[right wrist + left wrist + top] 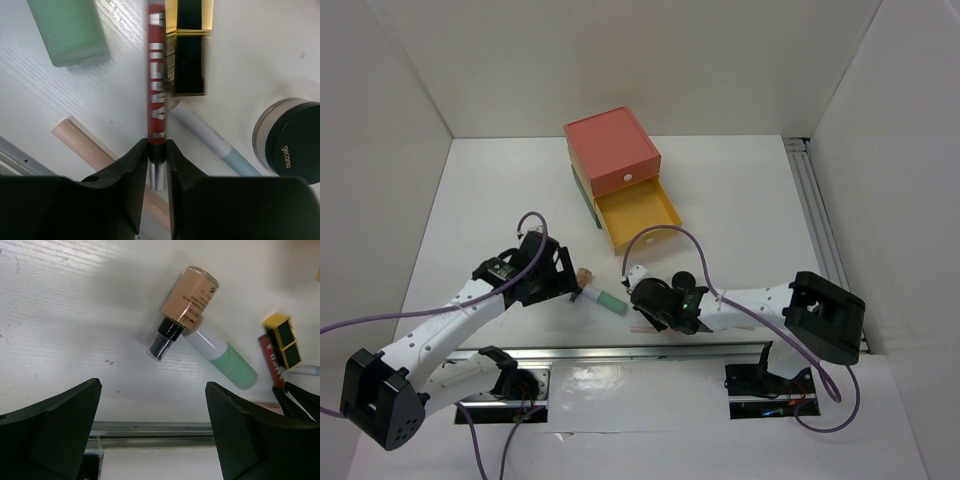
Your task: Organize the makeup
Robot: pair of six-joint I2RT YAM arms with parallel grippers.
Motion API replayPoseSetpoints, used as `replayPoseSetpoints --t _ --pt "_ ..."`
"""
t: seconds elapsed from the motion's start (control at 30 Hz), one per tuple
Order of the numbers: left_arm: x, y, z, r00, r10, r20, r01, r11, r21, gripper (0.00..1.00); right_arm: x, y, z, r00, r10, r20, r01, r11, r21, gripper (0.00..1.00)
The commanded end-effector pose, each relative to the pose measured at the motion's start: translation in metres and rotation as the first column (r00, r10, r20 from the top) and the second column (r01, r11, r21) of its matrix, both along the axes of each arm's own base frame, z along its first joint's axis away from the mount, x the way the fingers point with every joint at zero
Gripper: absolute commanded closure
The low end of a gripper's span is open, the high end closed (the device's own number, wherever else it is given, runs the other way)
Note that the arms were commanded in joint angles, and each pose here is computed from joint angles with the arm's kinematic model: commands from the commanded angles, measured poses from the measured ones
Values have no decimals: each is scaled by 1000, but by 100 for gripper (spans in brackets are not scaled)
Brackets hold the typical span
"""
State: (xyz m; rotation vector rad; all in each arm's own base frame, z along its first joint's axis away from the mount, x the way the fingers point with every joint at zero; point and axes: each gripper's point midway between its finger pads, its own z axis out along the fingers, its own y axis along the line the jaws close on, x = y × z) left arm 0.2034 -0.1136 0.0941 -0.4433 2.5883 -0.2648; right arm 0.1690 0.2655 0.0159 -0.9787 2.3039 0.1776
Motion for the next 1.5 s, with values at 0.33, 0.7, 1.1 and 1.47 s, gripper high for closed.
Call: replayPoseSetpoints --t 0.33,0.7,1.1,1.47 --pt "11 -4 12 1000 11 25 -12 1000 9 1 18 24 28 991 88 103 -88 996 -3 87" --pt "20 -7 28 998 9 59 -9 1000 4 1 44 39 141 953 70 296 -104 989 103 91" --pt "28 -4 57 990 4 142 -4 1000 5 0 143 31 225 826 147 545 -175 985 0 91" --pt "21 -9 59 983 -80 166 83 997 -11 0 212 27 187 760 449 470 -397 893 -211 86"
